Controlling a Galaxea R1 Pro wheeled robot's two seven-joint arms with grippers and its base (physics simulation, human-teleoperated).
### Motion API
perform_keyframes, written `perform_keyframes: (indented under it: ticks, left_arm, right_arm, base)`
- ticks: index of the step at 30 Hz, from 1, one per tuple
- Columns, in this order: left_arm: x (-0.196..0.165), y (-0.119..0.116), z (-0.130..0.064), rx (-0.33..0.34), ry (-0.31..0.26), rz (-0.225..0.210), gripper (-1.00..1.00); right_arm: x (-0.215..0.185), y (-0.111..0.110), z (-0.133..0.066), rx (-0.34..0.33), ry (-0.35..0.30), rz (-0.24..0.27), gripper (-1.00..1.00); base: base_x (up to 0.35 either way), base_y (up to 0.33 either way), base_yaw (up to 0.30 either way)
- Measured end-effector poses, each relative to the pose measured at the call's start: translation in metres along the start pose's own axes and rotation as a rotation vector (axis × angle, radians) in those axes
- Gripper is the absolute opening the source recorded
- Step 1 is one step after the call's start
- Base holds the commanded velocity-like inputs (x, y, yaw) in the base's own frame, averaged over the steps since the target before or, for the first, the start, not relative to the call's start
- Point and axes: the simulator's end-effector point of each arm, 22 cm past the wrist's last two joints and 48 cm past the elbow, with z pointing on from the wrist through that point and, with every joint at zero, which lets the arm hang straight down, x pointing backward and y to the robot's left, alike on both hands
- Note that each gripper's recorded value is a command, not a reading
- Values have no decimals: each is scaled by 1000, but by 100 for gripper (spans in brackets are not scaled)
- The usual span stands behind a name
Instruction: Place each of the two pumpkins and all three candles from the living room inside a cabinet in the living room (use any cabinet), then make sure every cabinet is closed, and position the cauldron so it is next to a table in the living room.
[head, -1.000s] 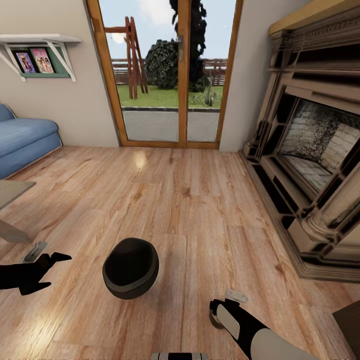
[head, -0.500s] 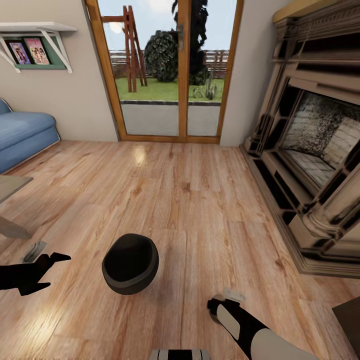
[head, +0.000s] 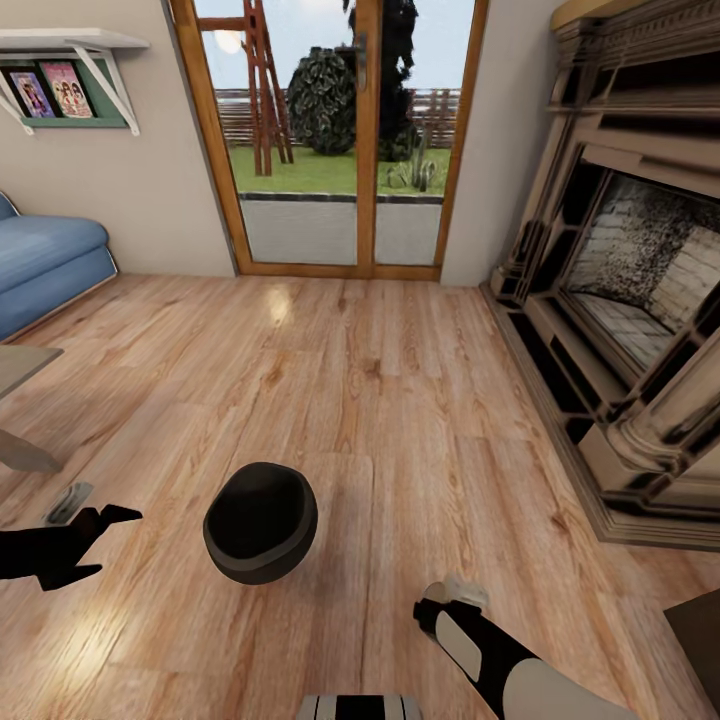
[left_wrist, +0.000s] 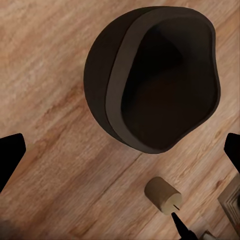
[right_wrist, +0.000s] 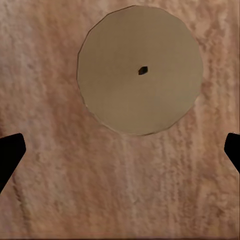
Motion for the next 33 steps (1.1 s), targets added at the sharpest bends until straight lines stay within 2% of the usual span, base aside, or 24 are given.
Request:
perform_keyframes:
  ticks: [12, 27, 33]
  left_arm:
    - [0, -1, 0, 5, -1, 0, 100]
    - [0, 3, 2, -2, 3, -10, 100]
    - [-9, 9, -3, 1, -16, -40, 100]
  right_arm:
    - [6, -11, 3, 23, 6, 3, 100]
    - [6, -11, 3, 25, -3, 7, 100]
    - [6, -11, 3, 25, -3, 7, 100]
  base:
    - [66, -55, 0]
    - [60, -1, 0]
    - [1, 0, 0]
